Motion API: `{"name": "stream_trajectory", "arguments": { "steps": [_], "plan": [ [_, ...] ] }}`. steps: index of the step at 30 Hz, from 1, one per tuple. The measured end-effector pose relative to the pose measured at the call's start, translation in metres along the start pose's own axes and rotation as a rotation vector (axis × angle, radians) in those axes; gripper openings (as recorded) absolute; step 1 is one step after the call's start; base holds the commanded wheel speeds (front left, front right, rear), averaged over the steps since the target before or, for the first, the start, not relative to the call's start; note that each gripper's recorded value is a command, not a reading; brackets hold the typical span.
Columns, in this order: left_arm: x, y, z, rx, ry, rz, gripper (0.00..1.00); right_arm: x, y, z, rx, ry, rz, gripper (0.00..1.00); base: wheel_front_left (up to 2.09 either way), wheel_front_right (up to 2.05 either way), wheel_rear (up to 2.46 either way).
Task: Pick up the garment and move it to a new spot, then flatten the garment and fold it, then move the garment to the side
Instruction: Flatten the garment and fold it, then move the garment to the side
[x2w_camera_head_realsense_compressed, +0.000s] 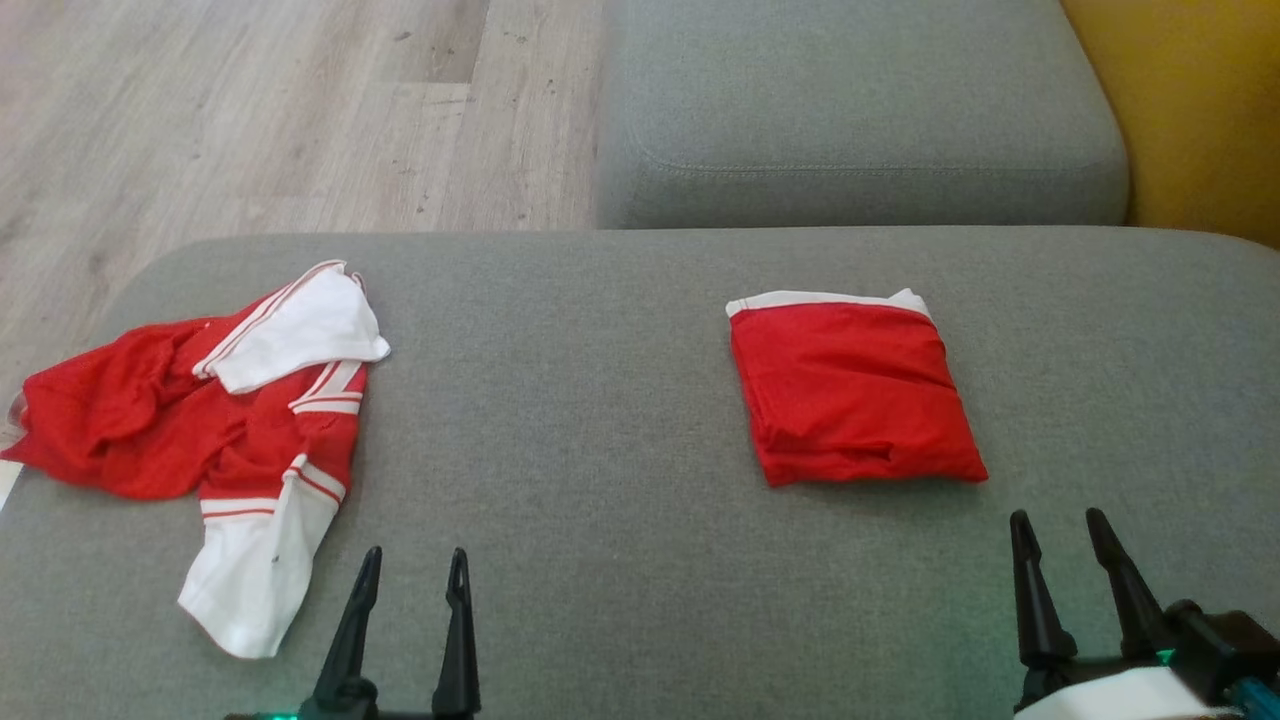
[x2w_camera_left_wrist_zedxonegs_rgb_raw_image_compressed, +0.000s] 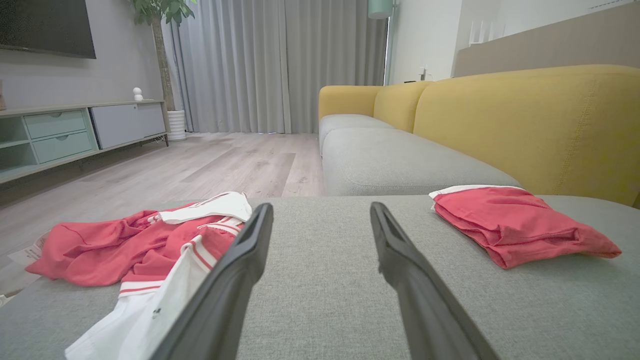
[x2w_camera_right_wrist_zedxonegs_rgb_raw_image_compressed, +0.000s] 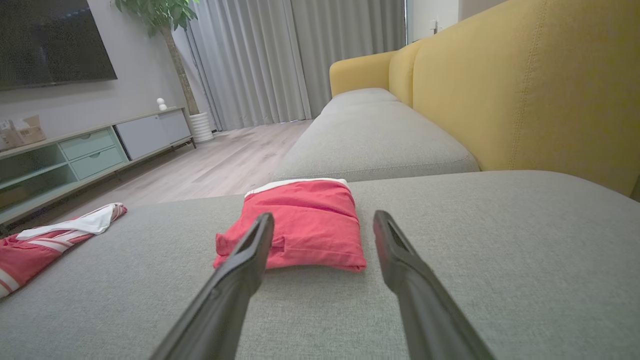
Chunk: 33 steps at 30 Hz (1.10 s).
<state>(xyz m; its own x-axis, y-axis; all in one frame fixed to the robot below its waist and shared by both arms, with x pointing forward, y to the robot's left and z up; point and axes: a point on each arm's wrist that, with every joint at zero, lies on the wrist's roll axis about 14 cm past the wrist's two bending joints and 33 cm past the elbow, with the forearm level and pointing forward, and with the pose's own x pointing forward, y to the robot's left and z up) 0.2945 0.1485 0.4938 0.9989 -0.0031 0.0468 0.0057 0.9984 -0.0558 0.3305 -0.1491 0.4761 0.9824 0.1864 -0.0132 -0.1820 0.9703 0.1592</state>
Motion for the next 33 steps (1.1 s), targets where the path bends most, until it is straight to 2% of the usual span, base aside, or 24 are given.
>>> {"name": "stream_trajectory", "arguments": {
  "steps": [16, 23, 28, 33],
  "plan": [
    [0.002, -0.007, -0.003, 0.023, 0.011, -0.033, 1.0, 0.0, -0.003, -0.01, -0.004, 0.032, -0.009, 1.0, 0.0, 0.0, 0.0],
    [0.008, -0.006, -0.007, 0.025, 0.03, -0.016, 1.0, 0.004, -0.01, -0.036, -0.007, 0.126, -0.011, 1.0, 0.0, 0.0, 0.0],
    [0.017, -0.008, -0.002, 0.043, 0.015, -0.007, 1.0, 0.025, -0.025, -0.05, -0.014, 0.19, -0.01, 1.0, 0.0, 0.0, 0.0],
    [0.032, -0.02, -0.009, 0.02, 0.041, -0.041, 1.0, 0.073, -0.042, -0.043, -0.015, 0.238, -0.008, 1.0, 0.0, 0.0, 0.0]
  ]
}}
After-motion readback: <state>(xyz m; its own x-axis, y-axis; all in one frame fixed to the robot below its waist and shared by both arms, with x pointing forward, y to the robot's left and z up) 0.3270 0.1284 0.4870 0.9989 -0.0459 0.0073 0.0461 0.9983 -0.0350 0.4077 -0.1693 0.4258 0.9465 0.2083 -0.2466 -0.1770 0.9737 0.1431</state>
